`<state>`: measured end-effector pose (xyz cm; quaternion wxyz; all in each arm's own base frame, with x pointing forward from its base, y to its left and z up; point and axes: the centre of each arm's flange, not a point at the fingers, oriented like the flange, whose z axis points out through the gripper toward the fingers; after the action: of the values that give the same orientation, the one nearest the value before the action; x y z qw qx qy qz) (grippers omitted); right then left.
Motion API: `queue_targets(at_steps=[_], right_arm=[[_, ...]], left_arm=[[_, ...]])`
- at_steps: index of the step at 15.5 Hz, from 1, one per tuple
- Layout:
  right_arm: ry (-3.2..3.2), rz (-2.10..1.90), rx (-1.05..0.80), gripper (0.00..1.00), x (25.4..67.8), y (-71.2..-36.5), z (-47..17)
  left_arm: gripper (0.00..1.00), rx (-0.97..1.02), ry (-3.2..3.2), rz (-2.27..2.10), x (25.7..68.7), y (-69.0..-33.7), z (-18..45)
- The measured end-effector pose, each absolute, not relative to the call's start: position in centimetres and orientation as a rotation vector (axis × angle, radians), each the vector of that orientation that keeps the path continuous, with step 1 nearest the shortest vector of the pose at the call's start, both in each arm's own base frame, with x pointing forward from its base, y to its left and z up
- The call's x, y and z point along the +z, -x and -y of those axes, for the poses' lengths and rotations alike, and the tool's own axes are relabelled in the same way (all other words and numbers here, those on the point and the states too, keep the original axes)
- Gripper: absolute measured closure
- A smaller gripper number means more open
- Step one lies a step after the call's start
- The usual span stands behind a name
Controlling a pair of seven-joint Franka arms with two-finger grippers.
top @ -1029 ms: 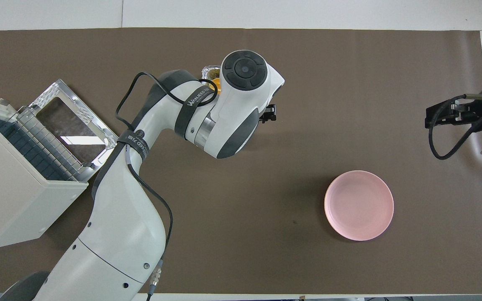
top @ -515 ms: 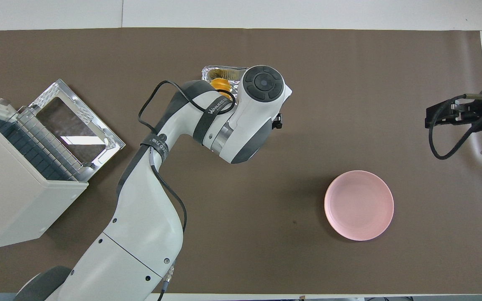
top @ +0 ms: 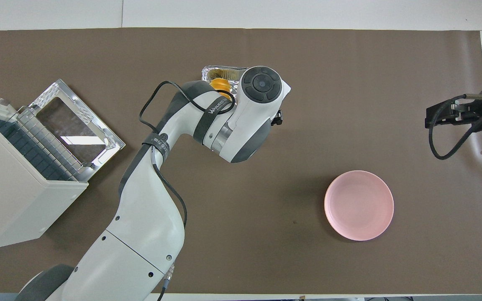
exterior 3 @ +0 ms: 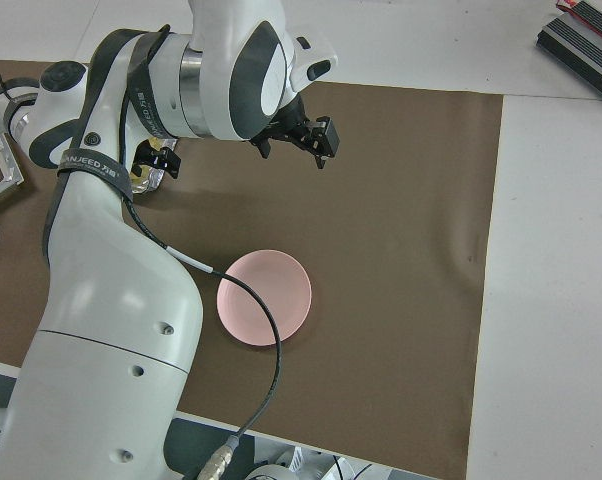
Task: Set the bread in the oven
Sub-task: 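Grasp the foil tray rim with the left gripper and lift it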
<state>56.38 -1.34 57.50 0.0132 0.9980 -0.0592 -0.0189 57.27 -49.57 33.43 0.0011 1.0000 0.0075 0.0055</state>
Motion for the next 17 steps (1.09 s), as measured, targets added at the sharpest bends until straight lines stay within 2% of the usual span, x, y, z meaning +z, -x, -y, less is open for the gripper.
queue_targets(at_steps=[2, 3, 4, 5, 6, 7, 8, 10, 11, 12, 13, 15, 17], right_arm=[[-3.109, 0.184, -0.059, 0.0, 57.5, -56.4, 1.3], [-3.109, 0.184, -0.059, 0.0, 57.5, -56.4, 1.3], [-3.109, 0.184, -0.059, 0.0, 57.5, -56.4, 1.3], [-3.109, 0.184, -0.059, 0.0, 57.5, -56.4, 1.3], [-3.109, 0.184, -0.059, 0.0, 57.5, -56.4, 1.3], [-3.109, 0.184, -0.059, 0.0, 57.5, -56.4, 1.3], [-3.109, 0.184, -0.059, 0.0, 57.5, -56.4, 1.3], [-3.109, 0.184, -0.059, 0.0, 57.5, -56.4, 1.3], [-3.109, 0.184, -0.059, 0.0, 57.5, -56.4, 1.3], [-3.109, 0.184, -0.059, 0.0, 57.5, -56.4, 1.3], [-3.109, 0.184, -0.059, 0.0, 57.5, -56.4, 1.3], [-3.109, 0.184, -0.059, 0.0, 57.5, -56.4, 1.3], [-3.109, 0.184, -0.059, 0.0, 57.5, -56.4, 1.3]], left_arm=[[0.06, 0.036, -3.13, -0.039, 32.9, -57.6, 49.6], [0.13, 0.042, -3.127, -0.043, 32.6, -57.7, 49.6], [0.13, 0.049, -3.125, -0.047, 32.4, -57.8, 49.6], [0.17, 0.055, -3.124, -0.052, 32.2, -58.0, 49.5], [0.26, 0.06, -3.123, -0.055, 32.1, -58.1, 49.4], [0.26, 0.062, -3.122, -0.056, 32.1, -58.2, 49.4], [0.31, 0.063, -3.122, -0.057, 32.1, -58.2, 49.4], [0.56, 0.064, -3.123, -0.058, 32.1, -58.2, 49.4], [0.64, 0.065, -3.123, -0.059, 32.1, -58.2, 49.3], [0.64, 0.066, -3.123, -0.062, 32.1, -58.3, 49.3], [0.71, 0.068, -3.123, -0.068, 32.1, -58.5, 49.1], [0.95, 0.071, -3.125, -0.081, 32.1, -58.9, 48.6], [0.98, 0.074, -3.129, -0.092, 32.1, -59.2, 48.1]])
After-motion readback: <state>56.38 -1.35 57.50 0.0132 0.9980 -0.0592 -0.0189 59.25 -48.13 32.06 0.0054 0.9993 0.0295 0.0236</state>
